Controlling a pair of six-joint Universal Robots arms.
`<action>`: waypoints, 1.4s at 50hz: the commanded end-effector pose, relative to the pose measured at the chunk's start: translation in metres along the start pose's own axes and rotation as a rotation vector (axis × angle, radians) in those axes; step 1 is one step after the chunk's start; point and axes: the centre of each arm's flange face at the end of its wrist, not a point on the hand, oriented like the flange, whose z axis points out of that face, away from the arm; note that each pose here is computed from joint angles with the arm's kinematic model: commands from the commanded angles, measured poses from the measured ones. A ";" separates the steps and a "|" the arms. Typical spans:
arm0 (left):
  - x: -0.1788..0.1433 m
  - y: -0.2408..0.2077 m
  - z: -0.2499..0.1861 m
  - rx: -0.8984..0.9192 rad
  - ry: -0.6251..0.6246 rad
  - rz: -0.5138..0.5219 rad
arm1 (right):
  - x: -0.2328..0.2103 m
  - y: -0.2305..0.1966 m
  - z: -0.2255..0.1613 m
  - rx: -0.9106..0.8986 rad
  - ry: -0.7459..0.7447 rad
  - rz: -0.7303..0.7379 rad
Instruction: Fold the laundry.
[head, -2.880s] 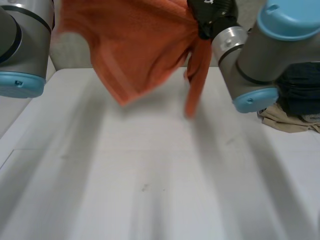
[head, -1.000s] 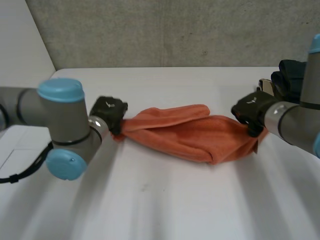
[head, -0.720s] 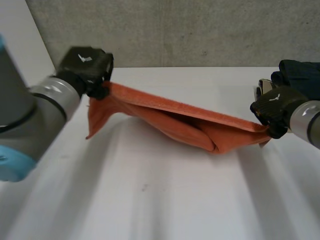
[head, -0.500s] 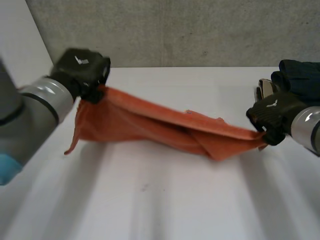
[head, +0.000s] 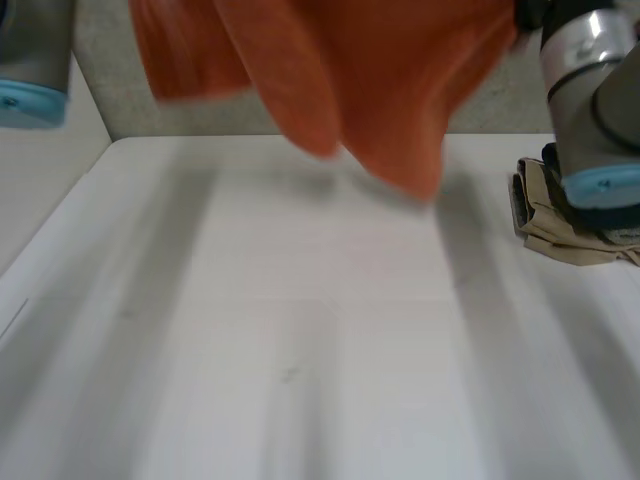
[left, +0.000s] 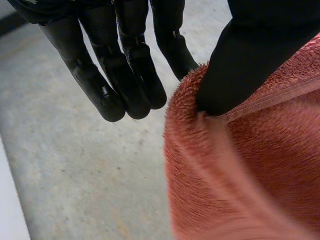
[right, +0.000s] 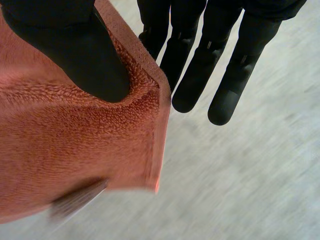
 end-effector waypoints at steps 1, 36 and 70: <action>-0.016 0.034 -0.024 -0.187 0.025 0.002 | 0.009 -0.011 -0.009 0.001 -0.037 0.032; 0.001 0.218 -0.210 -0.988 0.284 0.187 | -0.101 0.140 -0.185 -0.696 -0.655 -0.034; -0.005 0.271 -0.228 -1.051 0.404 0.190 | -0.102 0.145 -0.191 -0.731 -0.655 -0.028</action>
